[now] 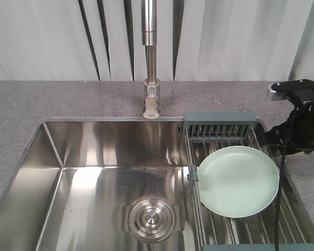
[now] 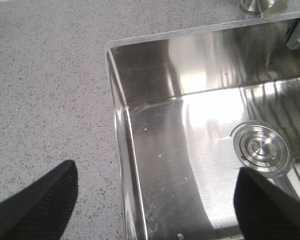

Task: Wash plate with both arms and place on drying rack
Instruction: 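Open the right gripper and lift it away from the plate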

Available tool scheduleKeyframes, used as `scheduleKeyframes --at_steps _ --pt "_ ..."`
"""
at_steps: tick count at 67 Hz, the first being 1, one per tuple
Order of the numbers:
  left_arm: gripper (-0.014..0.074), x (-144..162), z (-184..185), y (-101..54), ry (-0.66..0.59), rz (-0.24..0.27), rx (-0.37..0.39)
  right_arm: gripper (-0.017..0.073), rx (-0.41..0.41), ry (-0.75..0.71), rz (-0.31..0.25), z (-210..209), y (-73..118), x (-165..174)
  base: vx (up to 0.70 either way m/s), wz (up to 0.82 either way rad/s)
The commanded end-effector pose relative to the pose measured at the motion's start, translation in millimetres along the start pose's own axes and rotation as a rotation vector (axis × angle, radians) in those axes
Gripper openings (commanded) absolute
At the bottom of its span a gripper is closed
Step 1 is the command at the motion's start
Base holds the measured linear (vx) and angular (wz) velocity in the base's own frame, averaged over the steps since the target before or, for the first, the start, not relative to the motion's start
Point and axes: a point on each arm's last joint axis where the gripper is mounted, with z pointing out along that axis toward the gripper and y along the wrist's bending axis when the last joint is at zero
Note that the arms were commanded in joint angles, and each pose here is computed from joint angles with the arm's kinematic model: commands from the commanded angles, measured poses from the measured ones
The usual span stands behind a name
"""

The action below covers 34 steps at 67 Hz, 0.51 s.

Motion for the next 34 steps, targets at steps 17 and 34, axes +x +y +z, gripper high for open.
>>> scheduleKeyframes --at_steps 17,34 --pt "0.0585 -11.1 -5.0 0.2 -0.078 -0.013 -0.001 0.0321 -0.058 -0.221 -0.024 -95.5 18.7 21.7 0.0 0.0" --pt "0.0585 -11.1 -5.0 0.2 -0.078 -0.013 -0.001 0.0321 -0.027 -0.291 -0.018 -103.5 26.3 79.4 0.0 0.0"
